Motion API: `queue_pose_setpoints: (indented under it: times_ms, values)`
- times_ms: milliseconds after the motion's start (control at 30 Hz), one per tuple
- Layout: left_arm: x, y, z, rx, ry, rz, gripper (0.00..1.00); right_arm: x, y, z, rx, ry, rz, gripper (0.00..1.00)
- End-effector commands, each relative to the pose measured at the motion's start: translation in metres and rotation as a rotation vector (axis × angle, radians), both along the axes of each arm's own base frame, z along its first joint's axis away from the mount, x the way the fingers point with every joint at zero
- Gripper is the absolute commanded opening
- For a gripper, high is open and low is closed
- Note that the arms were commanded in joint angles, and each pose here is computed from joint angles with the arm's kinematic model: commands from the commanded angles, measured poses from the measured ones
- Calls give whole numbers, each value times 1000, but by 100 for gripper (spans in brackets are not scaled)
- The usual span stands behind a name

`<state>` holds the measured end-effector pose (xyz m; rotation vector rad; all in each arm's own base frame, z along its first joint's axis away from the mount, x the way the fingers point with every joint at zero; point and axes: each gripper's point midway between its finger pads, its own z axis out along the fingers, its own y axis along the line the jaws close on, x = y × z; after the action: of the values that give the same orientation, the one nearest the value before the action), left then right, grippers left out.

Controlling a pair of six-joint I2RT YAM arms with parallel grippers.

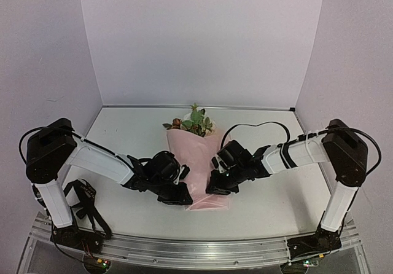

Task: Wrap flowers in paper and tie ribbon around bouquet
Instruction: Press the fold line of the folded bouquet.

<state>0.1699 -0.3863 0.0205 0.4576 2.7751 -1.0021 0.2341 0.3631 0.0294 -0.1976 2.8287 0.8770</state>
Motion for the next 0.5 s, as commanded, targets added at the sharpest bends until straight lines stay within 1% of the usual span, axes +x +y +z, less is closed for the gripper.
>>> queue_pose_setpoints:
  times_ms: [0,233,433,467]
  values:
    - [6,0,13,-19,3,-1,18,-1,0,-10,5,-12,-24,10]
    - [25,-2,27,-67,0,17,20,-2,-6,-23,-27,2,-39,10]
    - [48,3,21,-95,53,54,21,-4,-8,-34,-46,28,-57,10]
    - [53,0,24,-117,49,58,21,-4,-8,-35,-48,33,-60,10]
